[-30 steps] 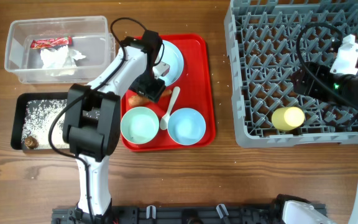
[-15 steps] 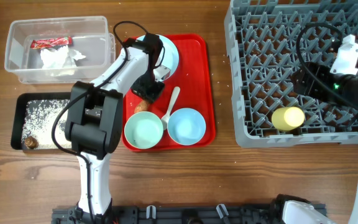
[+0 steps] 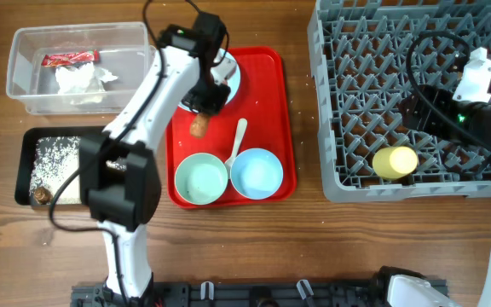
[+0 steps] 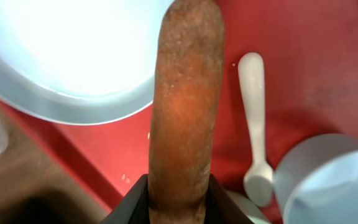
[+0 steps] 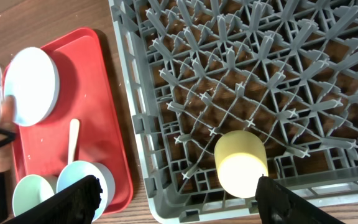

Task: Sort waste into correct bins and load items into the dishwasher rack
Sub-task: 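Carry the carrot left and drop it onto the black rice tray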

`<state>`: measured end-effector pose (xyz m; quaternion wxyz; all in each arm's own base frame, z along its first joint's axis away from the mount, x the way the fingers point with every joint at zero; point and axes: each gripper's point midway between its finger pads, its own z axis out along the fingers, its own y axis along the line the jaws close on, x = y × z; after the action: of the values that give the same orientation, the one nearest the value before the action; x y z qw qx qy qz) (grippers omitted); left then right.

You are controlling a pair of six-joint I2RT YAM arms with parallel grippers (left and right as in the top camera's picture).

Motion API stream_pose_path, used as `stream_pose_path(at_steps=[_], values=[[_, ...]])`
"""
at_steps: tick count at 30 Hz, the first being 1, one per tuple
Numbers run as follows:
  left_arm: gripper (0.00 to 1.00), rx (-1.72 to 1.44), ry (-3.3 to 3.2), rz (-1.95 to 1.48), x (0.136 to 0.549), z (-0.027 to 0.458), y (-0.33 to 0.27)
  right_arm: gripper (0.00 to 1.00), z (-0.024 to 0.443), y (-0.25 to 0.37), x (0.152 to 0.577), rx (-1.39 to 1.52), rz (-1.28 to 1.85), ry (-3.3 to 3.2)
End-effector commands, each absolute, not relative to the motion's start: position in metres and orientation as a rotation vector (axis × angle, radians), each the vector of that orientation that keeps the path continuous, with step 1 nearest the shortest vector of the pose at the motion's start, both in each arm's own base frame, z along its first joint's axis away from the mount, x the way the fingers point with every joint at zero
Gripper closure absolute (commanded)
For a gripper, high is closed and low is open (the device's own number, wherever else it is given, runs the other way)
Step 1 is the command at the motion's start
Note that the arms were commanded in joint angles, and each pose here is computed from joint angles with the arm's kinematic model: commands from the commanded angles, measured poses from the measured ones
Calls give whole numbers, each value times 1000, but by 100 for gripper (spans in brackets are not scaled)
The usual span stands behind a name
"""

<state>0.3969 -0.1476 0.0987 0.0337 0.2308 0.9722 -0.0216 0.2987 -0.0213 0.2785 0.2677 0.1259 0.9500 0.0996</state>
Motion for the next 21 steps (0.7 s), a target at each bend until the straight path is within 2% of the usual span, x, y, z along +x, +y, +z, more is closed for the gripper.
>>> stream_pose_path(at_steps=[1, 7, 18, 21], values=[[79, 392, 2937, -81, 401, 156, -116, 17, 279, -20, 301, 307, 269, 2563], [80, -46, 3015, -67, 377, 182, -44, 17, 278, -20, 302, 309, 269, 2567], [85, -901, 2901, -30, 353, 179, 122, 17, 275, -26, 302, 323, 232, 2576], [84, -1112, 2836, -6, 342, 159, 156, 17, 277, -26, 304, 321, 230, 2567]])
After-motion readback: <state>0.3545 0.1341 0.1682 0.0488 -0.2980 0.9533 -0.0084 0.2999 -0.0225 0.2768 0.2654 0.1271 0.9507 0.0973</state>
